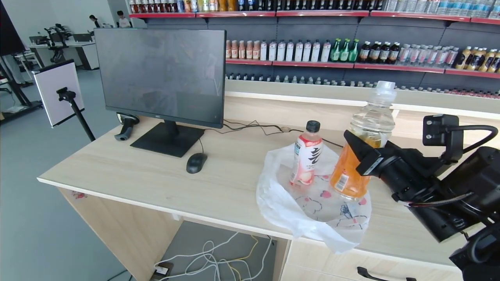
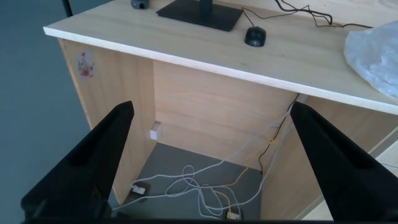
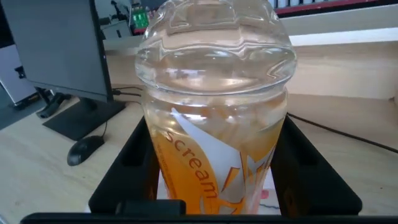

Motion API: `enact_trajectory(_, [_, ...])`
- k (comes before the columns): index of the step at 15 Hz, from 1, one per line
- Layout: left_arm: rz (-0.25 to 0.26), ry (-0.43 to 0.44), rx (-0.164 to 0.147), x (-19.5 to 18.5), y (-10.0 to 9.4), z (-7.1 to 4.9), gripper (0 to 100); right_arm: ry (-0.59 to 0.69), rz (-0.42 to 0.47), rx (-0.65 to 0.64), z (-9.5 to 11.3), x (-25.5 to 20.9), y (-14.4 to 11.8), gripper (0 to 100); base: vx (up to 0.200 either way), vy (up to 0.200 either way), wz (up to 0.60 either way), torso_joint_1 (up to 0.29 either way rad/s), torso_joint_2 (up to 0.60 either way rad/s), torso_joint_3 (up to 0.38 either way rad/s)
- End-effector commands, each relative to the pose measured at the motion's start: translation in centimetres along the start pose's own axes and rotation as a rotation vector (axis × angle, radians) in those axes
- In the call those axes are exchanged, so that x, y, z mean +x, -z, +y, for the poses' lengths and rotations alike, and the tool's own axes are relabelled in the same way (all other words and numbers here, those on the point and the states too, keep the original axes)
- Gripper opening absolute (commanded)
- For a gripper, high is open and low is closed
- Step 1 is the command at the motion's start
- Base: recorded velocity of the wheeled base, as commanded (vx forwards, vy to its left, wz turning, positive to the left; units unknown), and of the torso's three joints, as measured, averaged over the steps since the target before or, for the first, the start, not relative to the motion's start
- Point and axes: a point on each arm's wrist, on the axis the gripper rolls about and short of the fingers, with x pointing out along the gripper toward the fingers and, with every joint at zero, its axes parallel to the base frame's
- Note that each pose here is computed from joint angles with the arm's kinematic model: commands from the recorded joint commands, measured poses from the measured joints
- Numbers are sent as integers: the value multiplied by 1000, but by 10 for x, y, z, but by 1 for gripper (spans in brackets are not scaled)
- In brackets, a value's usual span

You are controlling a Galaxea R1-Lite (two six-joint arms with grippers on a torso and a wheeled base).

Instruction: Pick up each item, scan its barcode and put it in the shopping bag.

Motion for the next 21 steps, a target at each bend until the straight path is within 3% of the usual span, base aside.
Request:
enact_trajectory(1, [-1,0,0,0,0,0,100,-20,57,-10,-2,-9,10,0,0,0,0,0,0,0])
enact_trajectory(7, [-1,0,0,0,0,0,100,-15,147,-25,-6,-18,28,0,0,0,0,0,0,0])
enact_trajectory(21, [1,0,0,0,0,0,100,32,113,-36,-14,36,50,0,0,0,0,0,0,0])
